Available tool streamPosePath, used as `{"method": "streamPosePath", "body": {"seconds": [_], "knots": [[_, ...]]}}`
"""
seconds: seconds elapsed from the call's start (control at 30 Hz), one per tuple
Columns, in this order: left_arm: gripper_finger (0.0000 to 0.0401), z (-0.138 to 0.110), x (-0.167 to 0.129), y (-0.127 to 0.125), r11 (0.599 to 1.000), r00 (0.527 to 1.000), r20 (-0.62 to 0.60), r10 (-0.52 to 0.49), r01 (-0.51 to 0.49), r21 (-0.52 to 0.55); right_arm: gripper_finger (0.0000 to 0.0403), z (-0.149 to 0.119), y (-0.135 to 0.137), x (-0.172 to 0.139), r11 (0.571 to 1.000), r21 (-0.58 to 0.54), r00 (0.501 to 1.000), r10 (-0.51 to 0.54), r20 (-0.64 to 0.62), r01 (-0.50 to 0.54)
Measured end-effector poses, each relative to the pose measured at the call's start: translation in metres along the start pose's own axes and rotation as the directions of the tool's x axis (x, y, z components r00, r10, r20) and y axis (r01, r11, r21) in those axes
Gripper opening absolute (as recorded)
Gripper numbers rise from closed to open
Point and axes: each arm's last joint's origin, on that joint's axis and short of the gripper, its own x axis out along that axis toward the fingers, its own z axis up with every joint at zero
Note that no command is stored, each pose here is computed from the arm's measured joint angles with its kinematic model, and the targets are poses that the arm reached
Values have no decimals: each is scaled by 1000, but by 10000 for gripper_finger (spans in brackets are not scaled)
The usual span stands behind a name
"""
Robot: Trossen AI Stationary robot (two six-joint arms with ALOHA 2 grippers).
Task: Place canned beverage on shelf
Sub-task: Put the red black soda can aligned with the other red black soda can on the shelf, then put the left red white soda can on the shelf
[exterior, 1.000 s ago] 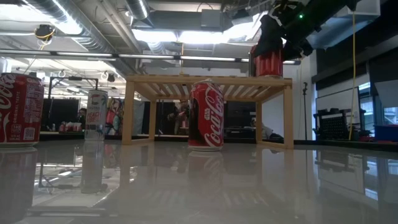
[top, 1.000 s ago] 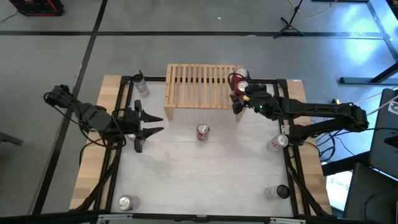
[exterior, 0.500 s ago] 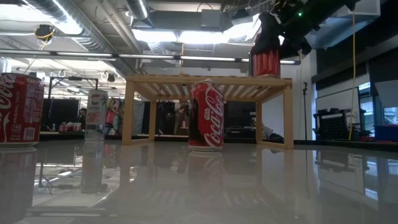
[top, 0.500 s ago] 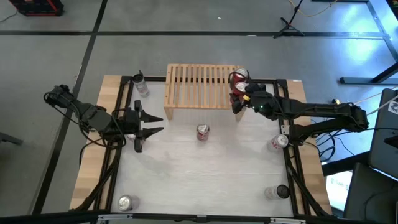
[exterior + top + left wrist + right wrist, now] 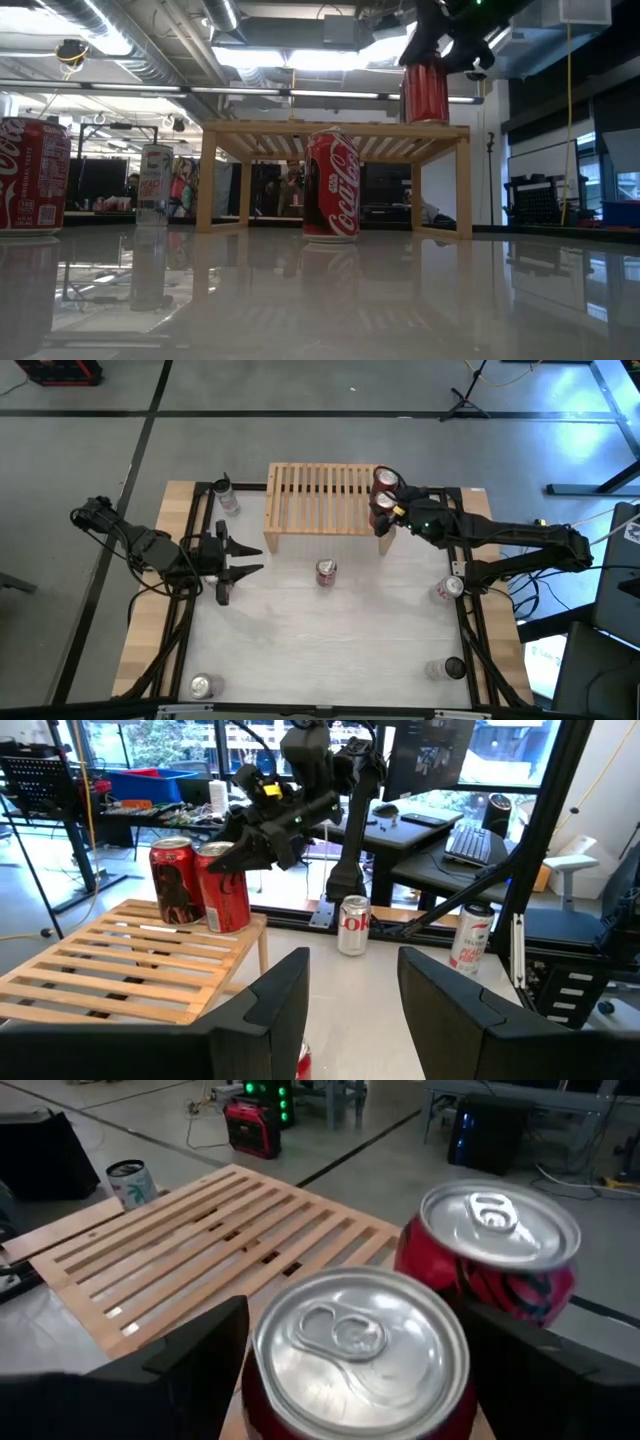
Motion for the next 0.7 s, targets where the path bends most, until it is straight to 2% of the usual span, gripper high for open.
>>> {"method": "streamPosePath", "body": {"seconds": [0.27,0.5,0.6,0.7], "knots": [[153,0,0,3,997,997,11,76,-76,6,330,25,-3,-15,999,-39,999,-20,-47,18],[194,12,-5,12,994,994,-26,104,-104,-16,330,62,-9,-40,999,-48,998,-18,-59,16],[214,26,-14,19,994,992,-67,108,-109,-19,330,82,-12,-53,999,-25,998,36,-52,-37],[223,33,-21,24,993,986,-118,117,-119,-9,330,96,-11,-63,989,11,988,151,-36,-151]]}}
